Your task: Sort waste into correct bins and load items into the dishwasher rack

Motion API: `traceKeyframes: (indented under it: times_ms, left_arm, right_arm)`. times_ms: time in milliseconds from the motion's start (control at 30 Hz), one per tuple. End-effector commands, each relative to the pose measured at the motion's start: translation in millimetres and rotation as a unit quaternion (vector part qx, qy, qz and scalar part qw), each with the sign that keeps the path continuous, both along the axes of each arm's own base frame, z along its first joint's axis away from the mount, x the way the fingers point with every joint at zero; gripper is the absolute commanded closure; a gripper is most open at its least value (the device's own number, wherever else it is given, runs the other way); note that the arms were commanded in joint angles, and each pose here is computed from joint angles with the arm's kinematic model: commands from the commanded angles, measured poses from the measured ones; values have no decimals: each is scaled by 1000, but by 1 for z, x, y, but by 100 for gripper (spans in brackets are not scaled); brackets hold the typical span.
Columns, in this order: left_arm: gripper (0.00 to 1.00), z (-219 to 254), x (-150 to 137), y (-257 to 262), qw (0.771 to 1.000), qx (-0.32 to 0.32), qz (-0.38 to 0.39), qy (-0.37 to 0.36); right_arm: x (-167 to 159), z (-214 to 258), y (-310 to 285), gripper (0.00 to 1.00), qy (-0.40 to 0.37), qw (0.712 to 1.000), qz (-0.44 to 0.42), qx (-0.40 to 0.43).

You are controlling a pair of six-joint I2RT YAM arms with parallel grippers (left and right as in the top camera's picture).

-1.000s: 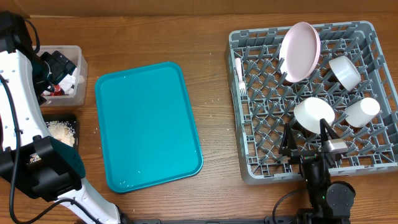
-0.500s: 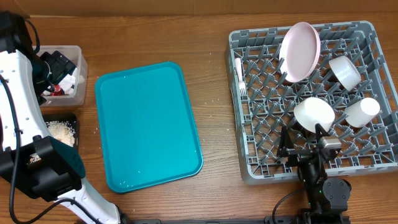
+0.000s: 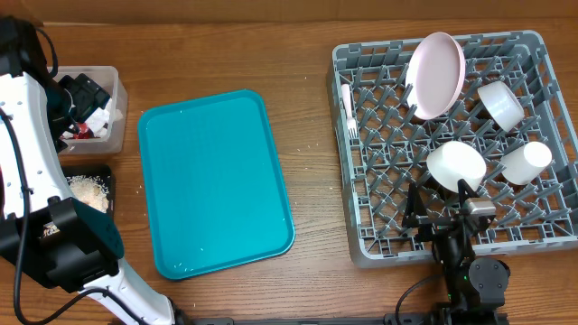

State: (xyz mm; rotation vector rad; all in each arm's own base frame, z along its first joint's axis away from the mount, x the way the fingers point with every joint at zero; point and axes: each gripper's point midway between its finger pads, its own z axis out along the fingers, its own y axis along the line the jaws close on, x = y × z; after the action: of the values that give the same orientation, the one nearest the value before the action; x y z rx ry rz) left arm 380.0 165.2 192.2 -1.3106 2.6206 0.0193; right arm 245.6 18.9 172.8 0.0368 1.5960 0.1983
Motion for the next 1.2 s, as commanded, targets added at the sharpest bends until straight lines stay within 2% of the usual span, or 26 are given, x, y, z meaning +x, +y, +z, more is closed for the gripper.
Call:
traceKeyframes:
  times_ms: [0, 667, 800, 1033, 1167]
  left_arm:
    - [0, 12, 0, 0, 1000, 4, 8, -16]
    - [0, 17, 1, -5, 1000, 6, 2, -21]
    - [0, 33, 3, -21, 999, 13, -17, -41]
    - [0, 57, -1, -81, 993, 22, -88, -79]
    - [0, 45, -27, -118, 988, 21, -142, -59]
  right_arm:
    - [0, -2, -2, 0, -2, 1000, -6, 0]
    - [0, -2, -2, 0, -2, 1000, -6, 0]
    - [0, -2, -2, 0, -2, 1000, -6, 0]
    - [0, -2, -2, 0, -2, 1000, -6, 0]
    - [0, -2, -2, 0, -2, 1000, -6, 0]
